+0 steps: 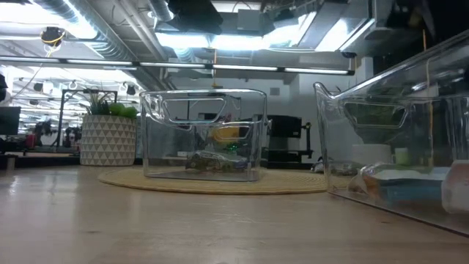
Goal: Pick and place Granola Bars by type
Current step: Put the blue granola bar pack into the top transparent bin
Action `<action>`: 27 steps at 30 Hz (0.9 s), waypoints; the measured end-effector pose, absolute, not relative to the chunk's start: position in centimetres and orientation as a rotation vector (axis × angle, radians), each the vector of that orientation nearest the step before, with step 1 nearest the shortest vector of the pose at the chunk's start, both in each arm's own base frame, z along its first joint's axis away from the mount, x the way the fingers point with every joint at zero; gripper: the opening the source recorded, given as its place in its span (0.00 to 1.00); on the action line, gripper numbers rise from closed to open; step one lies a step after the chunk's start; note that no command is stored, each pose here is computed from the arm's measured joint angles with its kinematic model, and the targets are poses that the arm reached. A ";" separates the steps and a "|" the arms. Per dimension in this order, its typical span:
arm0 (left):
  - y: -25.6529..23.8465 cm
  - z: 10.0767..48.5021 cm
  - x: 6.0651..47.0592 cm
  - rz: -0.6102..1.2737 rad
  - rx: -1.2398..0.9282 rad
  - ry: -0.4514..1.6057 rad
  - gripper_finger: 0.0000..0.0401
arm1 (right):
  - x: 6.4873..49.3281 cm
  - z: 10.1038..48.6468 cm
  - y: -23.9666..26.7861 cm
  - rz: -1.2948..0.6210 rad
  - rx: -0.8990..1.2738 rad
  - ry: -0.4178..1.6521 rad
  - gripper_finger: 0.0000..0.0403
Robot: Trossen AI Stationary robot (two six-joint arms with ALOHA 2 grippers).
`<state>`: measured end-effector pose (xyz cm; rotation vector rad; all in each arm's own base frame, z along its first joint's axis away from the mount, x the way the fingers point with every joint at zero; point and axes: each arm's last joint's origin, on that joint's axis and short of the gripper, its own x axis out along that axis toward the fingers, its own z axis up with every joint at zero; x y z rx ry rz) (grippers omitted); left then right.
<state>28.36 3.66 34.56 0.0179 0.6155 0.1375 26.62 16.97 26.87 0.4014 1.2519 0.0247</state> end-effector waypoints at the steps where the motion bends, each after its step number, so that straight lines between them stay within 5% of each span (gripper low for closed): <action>1: 3.7 34.6 28.4 0.138 0.018 0.616 0.42 | 26.5 27.8 16.5 0.016 0.404 1.243 0.42; 12: 3.7 34.6 28.4 0.139 0.010 0.615 0.42 | 24.1 41.3 10.2 -0.074 0.351 0.939 0.41; 18: 3.7 34.6 28.4 0.140 0.009 0.615 0.42 | 22.4 48.7 5.0 -0.330 0.274 0.617 0.41; 27: 3.6 34.6 28.4 0.148 -0.019 0.613 0.42 | 20.7 55.7 -2.9 -0.495 0.260 0.194 0.39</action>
